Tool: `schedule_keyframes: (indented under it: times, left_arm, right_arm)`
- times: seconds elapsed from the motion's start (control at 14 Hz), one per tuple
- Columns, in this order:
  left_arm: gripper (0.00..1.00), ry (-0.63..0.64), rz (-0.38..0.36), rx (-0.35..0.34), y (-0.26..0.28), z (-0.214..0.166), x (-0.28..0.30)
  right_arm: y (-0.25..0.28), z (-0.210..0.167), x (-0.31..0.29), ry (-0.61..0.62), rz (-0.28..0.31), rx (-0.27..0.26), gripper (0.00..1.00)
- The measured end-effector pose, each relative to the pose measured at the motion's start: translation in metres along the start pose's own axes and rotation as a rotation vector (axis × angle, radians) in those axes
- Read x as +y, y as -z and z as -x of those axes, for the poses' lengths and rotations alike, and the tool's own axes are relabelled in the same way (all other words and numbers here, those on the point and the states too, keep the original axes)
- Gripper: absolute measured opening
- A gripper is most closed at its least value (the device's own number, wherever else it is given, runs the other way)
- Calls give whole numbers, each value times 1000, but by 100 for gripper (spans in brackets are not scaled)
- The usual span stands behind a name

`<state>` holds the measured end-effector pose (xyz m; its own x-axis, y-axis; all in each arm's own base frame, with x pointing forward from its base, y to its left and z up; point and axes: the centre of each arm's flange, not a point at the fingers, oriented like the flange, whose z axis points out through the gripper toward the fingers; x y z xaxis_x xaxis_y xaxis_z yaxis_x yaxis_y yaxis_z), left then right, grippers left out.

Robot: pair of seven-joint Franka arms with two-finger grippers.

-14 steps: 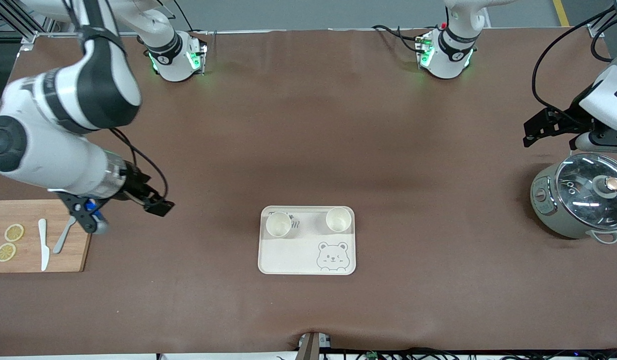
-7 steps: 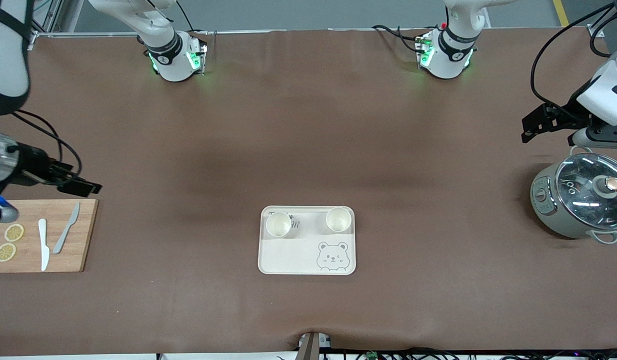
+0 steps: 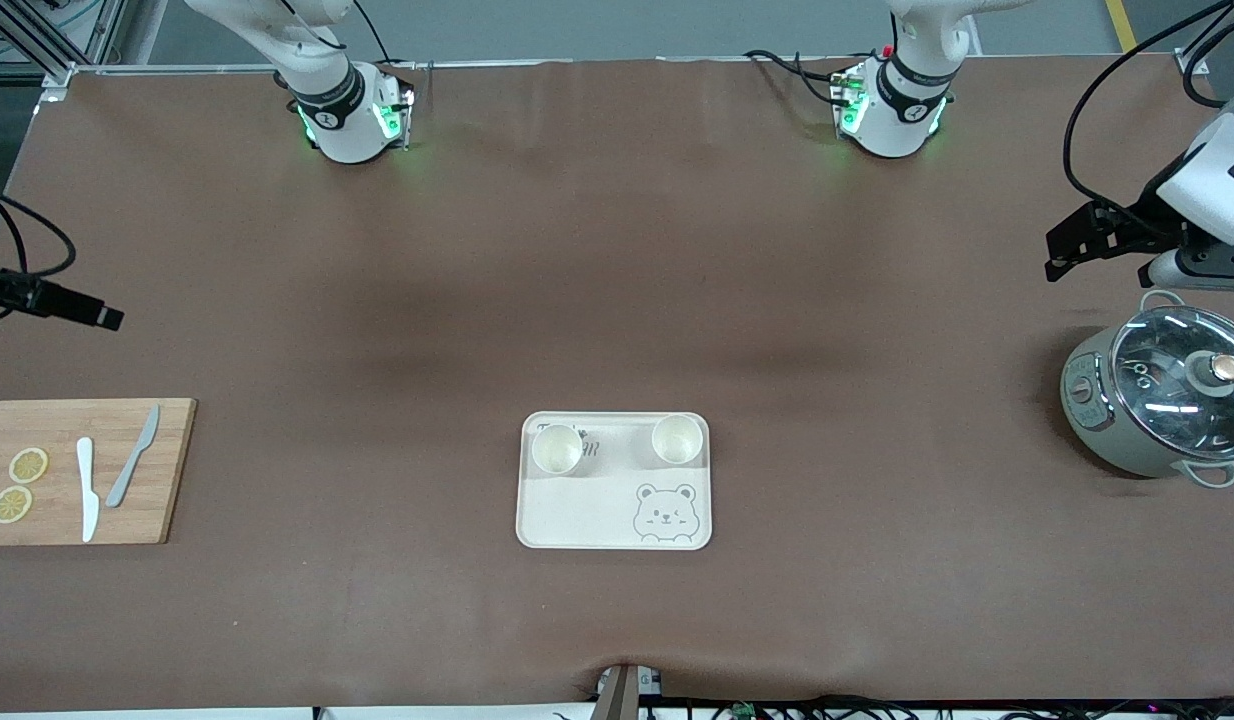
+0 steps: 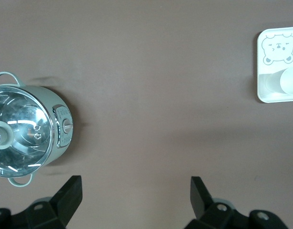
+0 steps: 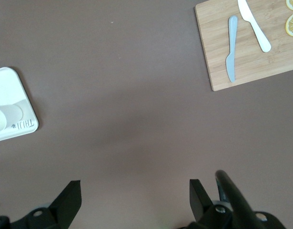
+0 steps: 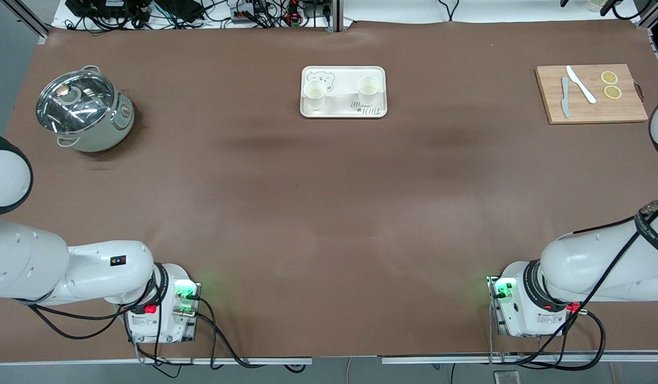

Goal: Place white IKEA cup upright on tray with both arms

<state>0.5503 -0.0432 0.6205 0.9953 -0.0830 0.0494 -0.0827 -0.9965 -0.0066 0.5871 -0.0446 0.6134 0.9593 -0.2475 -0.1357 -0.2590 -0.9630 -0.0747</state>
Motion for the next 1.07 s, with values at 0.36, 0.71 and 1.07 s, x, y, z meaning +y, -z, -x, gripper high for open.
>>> schedule_keyframes:
  times: [0.36, 0.71, 1.07]
  left_arm:
    - [100, 10, -1, 3, 2, 1, 1]
    - [100, 9, 0, 3, 2, 1, 2]
    - [100, 13, 2, 22, 10, -4, -1]
  right_arm:
    - [8, 63, -12, 78, 4, 38, 100]
    - [24, 76, -2, 199, 7, 85, 100]
    - [36, 71, 1, 205, 30, 114, 100]
